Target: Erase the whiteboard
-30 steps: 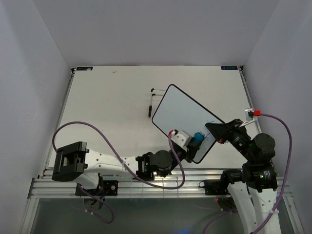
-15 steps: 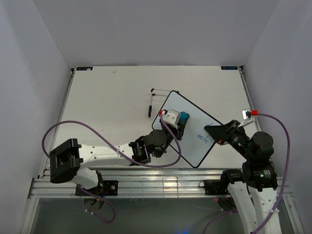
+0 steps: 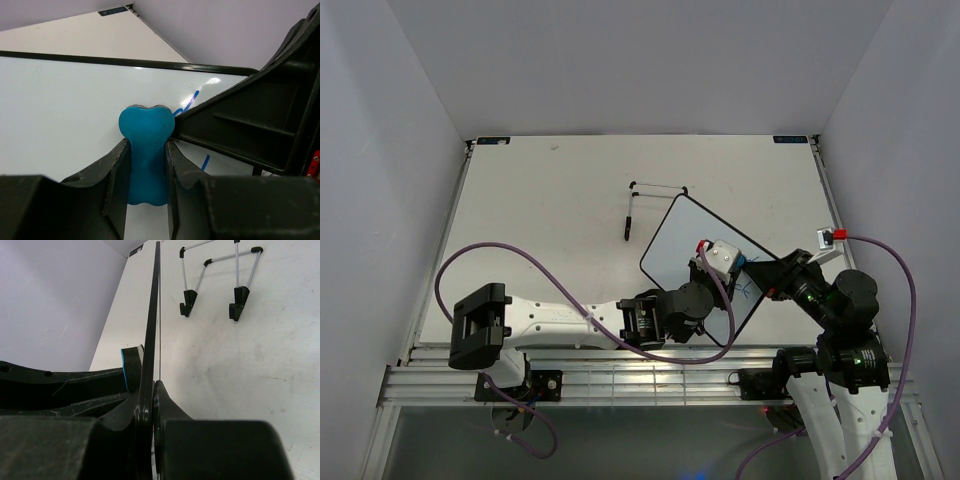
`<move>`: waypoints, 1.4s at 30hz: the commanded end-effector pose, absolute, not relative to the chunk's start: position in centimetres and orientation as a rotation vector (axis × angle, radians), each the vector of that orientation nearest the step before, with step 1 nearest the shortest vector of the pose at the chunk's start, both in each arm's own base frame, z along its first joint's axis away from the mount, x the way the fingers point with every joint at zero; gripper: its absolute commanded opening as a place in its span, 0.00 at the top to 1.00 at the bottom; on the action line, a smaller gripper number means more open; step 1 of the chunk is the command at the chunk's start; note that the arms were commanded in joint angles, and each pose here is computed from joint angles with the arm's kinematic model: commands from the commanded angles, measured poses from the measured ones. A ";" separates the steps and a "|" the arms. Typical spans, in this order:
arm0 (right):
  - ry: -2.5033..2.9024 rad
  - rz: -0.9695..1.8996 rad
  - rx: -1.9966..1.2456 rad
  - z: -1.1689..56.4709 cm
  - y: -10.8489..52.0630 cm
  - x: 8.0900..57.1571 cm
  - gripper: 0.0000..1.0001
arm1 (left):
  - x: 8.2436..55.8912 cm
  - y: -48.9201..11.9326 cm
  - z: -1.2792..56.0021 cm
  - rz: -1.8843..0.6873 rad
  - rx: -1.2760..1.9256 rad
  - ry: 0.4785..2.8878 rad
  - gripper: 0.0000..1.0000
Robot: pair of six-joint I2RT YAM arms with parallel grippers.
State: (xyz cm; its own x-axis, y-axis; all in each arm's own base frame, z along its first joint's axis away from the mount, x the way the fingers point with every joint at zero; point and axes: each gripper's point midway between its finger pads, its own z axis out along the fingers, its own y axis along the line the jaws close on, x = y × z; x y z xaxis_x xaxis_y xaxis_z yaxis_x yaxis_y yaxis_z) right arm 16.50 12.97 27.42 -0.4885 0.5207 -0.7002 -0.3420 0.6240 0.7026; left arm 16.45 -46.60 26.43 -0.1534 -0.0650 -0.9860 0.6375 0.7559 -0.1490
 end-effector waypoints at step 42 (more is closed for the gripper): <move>1.521 1.219 -0.126 34.6 15.5 13.8 0.92 | 8.7 -50.8 23.7 -0.840 0.675 1.774 1.00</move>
State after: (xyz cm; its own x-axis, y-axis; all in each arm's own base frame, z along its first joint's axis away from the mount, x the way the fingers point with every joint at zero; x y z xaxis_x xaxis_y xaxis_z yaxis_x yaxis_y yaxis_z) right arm 17.16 13.02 27.26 -0.4456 0.4781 -0.7568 -0.3983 0.6513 0.6459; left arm 11.20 -48.58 25.07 -0.3144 -0.0280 -0.9489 0.6753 0.6959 -0.2443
